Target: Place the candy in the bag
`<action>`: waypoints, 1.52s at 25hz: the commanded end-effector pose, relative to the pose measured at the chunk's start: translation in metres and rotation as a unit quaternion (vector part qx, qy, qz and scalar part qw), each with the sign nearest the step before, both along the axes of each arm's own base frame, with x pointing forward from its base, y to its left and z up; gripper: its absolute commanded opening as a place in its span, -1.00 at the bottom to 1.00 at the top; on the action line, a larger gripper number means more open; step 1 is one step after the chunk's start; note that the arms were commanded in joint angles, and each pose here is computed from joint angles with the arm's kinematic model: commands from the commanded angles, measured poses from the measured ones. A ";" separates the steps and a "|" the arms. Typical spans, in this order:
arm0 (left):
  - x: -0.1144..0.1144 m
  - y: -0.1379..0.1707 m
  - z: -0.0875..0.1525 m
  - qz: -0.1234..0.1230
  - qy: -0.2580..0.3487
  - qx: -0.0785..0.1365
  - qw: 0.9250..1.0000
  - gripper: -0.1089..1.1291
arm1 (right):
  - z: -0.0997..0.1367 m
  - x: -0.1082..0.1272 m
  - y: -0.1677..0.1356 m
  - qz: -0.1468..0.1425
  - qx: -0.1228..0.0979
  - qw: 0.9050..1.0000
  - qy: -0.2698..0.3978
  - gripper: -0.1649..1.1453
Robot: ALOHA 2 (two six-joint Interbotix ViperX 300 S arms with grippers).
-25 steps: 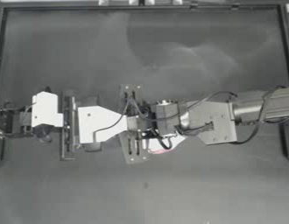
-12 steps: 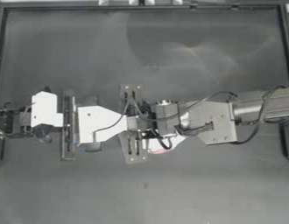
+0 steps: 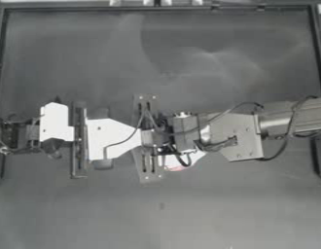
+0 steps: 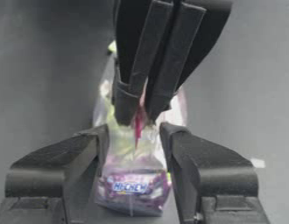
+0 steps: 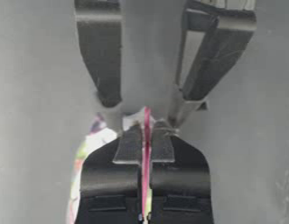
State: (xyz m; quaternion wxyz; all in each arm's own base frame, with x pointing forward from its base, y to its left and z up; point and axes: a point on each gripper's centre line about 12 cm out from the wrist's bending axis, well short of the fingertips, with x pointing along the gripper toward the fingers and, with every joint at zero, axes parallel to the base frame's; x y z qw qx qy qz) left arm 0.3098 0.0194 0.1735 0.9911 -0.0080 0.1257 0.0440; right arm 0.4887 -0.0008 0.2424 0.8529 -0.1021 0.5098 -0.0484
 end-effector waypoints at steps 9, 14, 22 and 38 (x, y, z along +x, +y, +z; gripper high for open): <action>0.004 0.001 0.010 0.001 -0.015 0.001 1.000 0.09 | 0.027 -0.005 0.000 0.001 0.001 1.000 -0.032 -0.69; 0.004 0.001 0.009 0.001 -0.012 0.001 1.000 -0.02 | 0.027 -0.005 0.000 0.002 0.000 0.999 -0.032 -0.69; 0.003 0.001 0.010 0.000 -0.013 0.004 1.000 -0.49 | 0.027 -0.005 0.000 0.001 0.000 1.000 -0.032 -0.69; 0.003 -0.001 0.012 -0.007 -0.014 0.012 1.000 -0.76 | 0.020 -0.008 0.000 0.000 0.000 1.000 -0.019 -0.69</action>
